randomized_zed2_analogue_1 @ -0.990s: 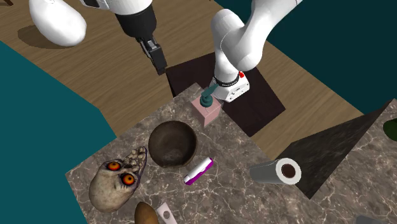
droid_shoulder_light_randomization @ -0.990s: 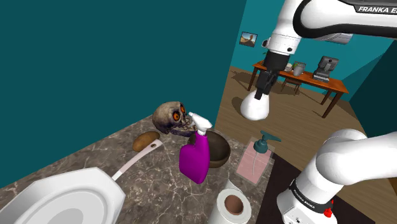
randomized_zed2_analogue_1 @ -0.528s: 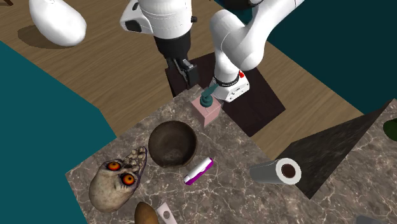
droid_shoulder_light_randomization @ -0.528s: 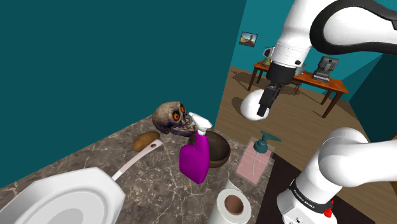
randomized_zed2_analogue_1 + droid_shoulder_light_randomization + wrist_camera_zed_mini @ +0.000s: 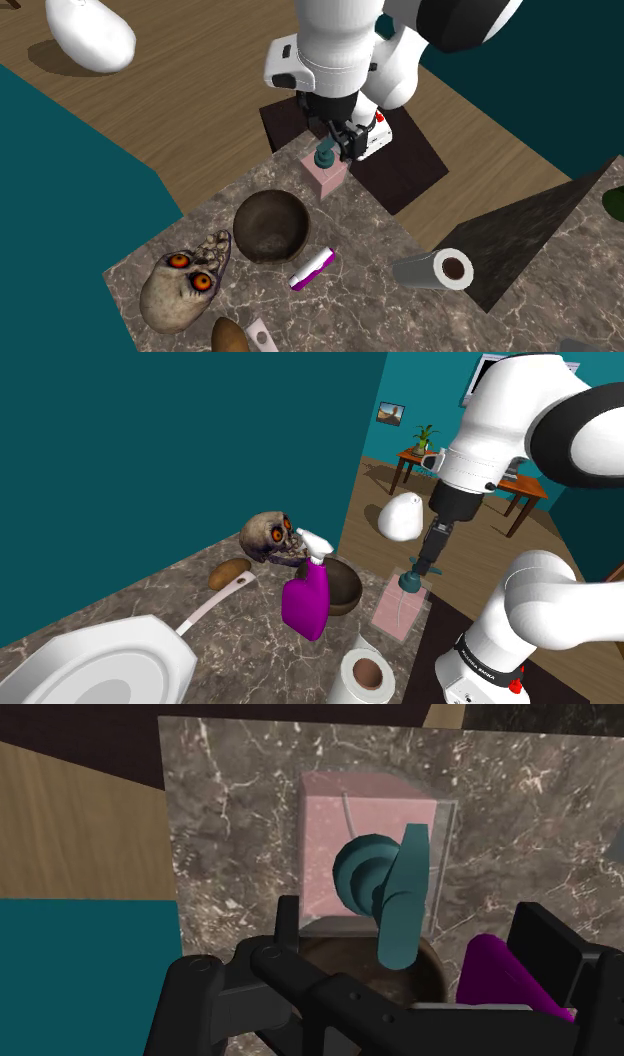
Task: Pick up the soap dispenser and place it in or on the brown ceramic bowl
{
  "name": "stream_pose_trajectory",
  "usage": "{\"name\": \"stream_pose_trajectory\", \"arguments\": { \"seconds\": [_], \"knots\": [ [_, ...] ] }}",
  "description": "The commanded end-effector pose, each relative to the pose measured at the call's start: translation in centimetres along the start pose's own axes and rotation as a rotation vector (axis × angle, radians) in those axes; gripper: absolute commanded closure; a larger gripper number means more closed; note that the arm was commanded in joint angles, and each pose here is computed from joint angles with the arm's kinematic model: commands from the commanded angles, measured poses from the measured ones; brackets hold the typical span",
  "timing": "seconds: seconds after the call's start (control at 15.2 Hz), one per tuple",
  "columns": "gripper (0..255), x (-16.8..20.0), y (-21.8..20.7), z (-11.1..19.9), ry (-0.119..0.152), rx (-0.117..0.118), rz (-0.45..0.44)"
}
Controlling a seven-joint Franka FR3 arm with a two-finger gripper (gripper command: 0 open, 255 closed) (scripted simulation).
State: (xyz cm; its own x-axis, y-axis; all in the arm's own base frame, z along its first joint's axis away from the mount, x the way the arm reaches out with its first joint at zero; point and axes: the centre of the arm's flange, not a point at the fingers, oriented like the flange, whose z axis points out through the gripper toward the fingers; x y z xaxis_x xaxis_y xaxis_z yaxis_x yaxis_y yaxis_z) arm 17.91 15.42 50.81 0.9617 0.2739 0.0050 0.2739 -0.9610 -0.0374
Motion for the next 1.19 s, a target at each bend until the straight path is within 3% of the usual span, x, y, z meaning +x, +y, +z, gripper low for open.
{"name": "stream_pose_trajectory", "arguments": {
  "seconds": [0.0, 0.33, 0.79, 0.86, 1.12],
  "knots": [
    [0, -0.3, 0.0, 1.0, 0.0, 0.0, -0.002],
    [0, -0.3, 0.0, 3.4, 0.0, 0.0, -0.002],
    [0, -0.3, 0.0, 3.4, 0.0, 0.0, -0.002],
    [255, -0.3, 0.0, 3.4, 0.0, 0.0, -0.002],
    [255, -0.3, 0.0, 3.4, 0.0, 0.0, -0.002]
  ]
}}
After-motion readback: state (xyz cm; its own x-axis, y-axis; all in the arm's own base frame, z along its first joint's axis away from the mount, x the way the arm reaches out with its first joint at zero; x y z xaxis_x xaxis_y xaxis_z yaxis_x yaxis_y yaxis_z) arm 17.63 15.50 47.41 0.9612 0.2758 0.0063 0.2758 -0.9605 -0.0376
